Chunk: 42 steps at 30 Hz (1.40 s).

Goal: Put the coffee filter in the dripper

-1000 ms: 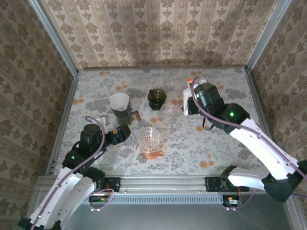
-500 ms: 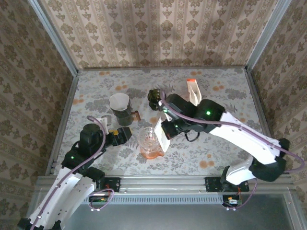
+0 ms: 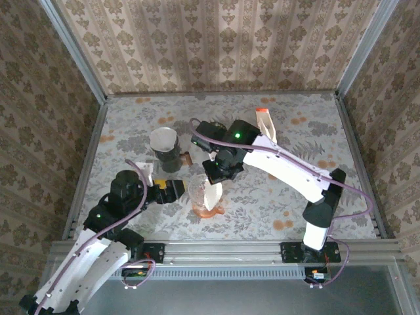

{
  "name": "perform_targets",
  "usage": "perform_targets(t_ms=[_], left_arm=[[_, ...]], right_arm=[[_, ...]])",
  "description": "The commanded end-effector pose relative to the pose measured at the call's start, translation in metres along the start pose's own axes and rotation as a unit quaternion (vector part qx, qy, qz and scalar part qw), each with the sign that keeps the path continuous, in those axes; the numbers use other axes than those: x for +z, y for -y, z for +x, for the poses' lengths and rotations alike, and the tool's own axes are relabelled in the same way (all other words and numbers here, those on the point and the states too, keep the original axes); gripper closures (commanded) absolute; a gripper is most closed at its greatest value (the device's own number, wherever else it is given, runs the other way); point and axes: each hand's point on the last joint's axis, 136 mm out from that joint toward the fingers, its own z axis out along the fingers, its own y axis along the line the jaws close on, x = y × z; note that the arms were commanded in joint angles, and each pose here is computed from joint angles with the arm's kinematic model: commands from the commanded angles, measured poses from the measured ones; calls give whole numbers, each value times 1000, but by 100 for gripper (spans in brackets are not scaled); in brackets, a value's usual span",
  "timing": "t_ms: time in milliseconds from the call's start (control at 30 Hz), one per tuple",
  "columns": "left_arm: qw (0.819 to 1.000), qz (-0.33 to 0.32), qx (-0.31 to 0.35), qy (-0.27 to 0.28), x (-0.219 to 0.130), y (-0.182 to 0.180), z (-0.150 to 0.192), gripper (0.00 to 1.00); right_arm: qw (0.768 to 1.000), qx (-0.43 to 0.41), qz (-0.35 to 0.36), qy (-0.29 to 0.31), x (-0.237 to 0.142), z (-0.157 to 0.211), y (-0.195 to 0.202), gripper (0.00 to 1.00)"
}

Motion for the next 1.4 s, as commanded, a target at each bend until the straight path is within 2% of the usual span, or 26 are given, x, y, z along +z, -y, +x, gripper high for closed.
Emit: perform_targets(t_ms=[0, 300, 467, 600, 767, 1067, 1233, 1367], left_arm=[[999, 18, 38, 8, -6, 15, -6, 0], [997, 26, 72, 8, 3, 29, -6, 0], [994, 62, 78, 37, 2, 44, -14, 0], [993, 82, 75, 32, 8, 51, -13, 1], [993, 97, 69, 23, 15, 53, -8, 14], [996, 64, 61, 1, 28, 38, 0, 42], [997, 51, 57, -12, 35, 32, 4, 48], [997, 43, 53, -20, 38, 29, 7, 51]], right_arm=[[999, 19, 17, -24, 2, 3, 2, 100], [999, 26, 32, -19, 10, -6, 1, 97], [999, 22, 32, -18, 11, -7, 0, 96], [999, 20, 30, -19, 14, -8, -2, 95], [999, 18, 27, -15, 15, -10, -4, 92], [1000, 17, 24, -8, 13, -12, -4, 90], [1000, 17, 22, -3, 13, -12, -4, 87], [1000, 13, 21, 11, 8, -14, -2, 79]])
